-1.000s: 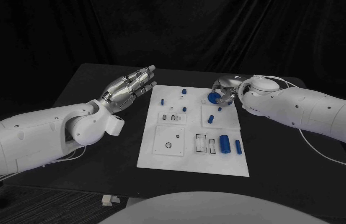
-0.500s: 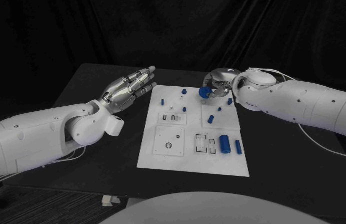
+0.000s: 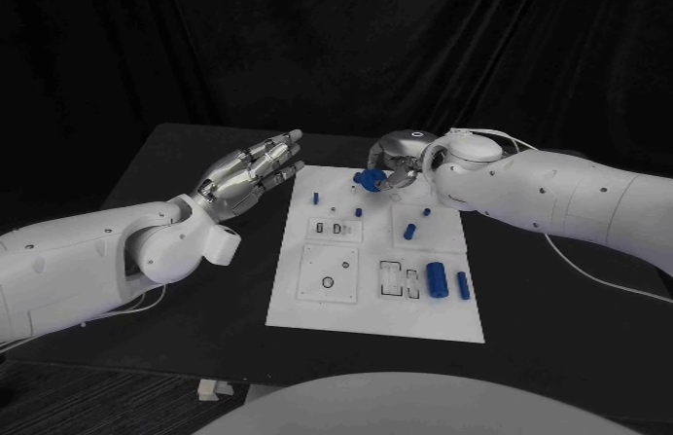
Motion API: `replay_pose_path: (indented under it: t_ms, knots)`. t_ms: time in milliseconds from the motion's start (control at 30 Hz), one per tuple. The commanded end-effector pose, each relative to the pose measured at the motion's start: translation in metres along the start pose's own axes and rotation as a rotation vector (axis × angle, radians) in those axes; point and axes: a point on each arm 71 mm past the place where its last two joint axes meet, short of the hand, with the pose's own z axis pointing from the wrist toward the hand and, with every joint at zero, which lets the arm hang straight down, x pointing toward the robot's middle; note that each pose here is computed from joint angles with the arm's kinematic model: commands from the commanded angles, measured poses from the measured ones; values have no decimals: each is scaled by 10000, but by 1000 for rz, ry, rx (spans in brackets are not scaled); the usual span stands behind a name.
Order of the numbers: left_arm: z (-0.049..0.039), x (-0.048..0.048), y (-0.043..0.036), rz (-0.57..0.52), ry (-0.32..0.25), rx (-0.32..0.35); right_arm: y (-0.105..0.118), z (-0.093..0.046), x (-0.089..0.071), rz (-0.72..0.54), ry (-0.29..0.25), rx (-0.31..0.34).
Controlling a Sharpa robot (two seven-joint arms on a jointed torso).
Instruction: Assemble the parts on the task board
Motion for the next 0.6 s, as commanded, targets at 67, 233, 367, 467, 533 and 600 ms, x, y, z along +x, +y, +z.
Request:
replay_pose_path:
  t_ms: [67,233,367,467,533,600]
  knots:
    - [9,30,2,-9,15,4,58,57,27,-8,28,-19]
    - [11,37,5,-10,15,1,126,125,73,-9,42,-27]
    - [13,40,6,-10,16,0,166,160,105,-8,53,-30]
    - [16,42,7,-11,17,1,188,185,124,-8,62,-29]
    - [18,44,6,-11,18,3,198,198,133,-9,66,-30]
    - [20,46,6,-11,18,4,208,209,141,-9,67,-30]
